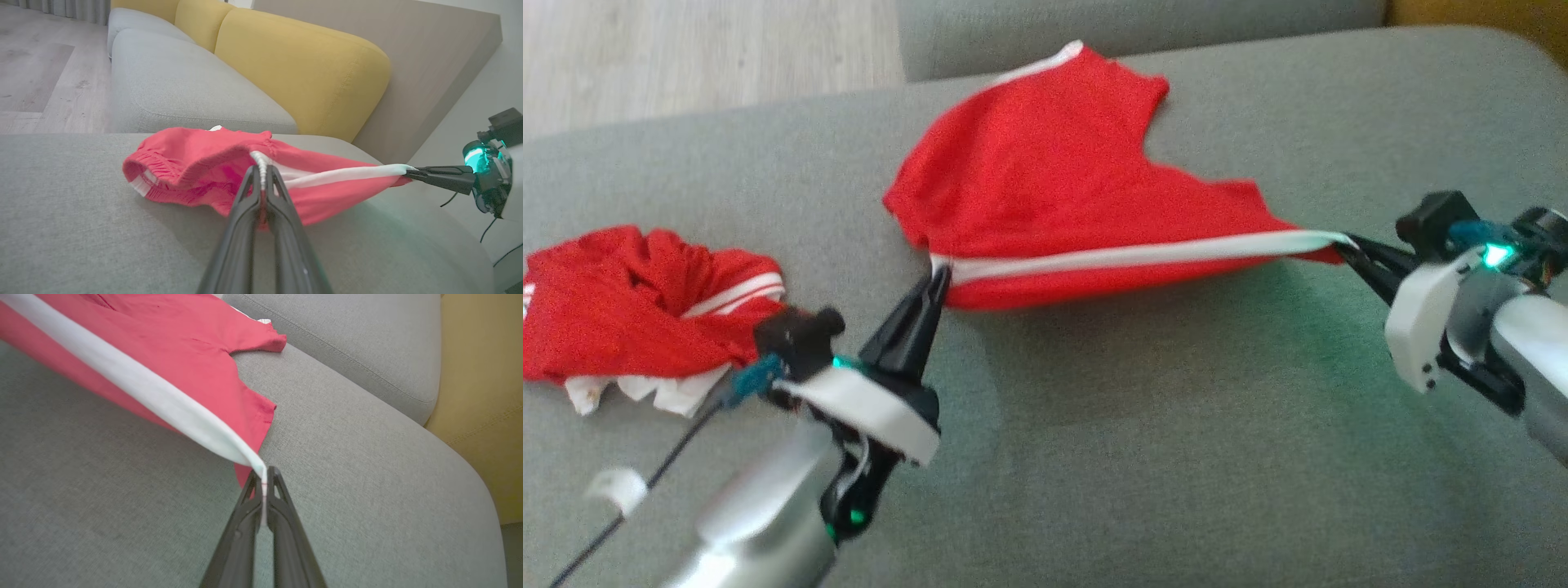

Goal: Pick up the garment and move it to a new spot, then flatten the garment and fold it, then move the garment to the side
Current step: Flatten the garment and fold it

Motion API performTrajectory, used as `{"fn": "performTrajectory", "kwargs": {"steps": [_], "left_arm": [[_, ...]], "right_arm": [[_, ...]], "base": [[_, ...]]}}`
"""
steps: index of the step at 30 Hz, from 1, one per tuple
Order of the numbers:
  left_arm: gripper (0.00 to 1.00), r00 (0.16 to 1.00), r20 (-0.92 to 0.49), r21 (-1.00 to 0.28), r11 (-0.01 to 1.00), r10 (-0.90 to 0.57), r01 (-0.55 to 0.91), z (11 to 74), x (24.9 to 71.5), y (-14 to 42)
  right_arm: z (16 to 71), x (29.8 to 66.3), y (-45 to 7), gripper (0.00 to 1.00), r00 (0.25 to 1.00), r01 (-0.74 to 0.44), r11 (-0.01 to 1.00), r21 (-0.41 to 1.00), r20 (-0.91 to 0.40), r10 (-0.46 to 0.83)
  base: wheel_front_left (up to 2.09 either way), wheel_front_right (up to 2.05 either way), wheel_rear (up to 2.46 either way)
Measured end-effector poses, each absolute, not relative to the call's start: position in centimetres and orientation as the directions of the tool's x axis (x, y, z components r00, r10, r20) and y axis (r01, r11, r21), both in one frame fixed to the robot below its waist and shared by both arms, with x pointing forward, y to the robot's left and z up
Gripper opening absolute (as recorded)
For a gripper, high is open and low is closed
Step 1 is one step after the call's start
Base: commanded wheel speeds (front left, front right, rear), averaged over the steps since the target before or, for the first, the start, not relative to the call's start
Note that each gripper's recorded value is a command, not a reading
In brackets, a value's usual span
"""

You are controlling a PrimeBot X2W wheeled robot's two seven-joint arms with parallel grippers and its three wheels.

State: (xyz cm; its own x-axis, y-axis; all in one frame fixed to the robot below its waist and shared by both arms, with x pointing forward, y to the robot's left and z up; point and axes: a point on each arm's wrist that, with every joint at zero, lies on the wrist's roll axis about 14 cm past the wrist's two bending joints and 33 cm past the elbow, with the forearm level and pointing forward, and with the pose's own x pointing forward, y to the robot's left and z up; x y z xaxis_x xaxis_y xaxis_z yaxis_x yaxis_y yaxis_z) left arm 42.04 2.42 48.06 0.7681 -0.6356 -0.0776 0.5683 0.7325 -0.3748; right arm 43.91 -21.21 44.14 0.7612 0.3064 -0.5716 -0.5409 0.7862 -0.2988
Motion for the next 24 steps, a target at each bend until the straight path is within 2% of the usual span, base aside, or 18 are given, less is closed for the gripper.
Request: {"fn": "performTrajectory", "kwargs": {"steps": [13, 24], "left_arm": [[0.0, 0.758, -0.015, -0.418, 0.693, -0.652, 0.588, 49.7, 35.3, 0.8], [0.0, 0.782, -0.017, -0.422, 0.713, -0.623, 0.559, 49.9, 35.5, 1.7]], "right_arm": [[46.7, 37.2, -23.9, 0.0, 0.78, -0.511, 0.817, -0.267, -0.544, 0.31], [49.0, 39.2, -23.3, 0.0, 0.811, -0.51, 0.8, -0.317, -0.486, 0.325]], "base": [[0.0, 0.0, 0.0], [0.0, 0.0, 0.0]]}}
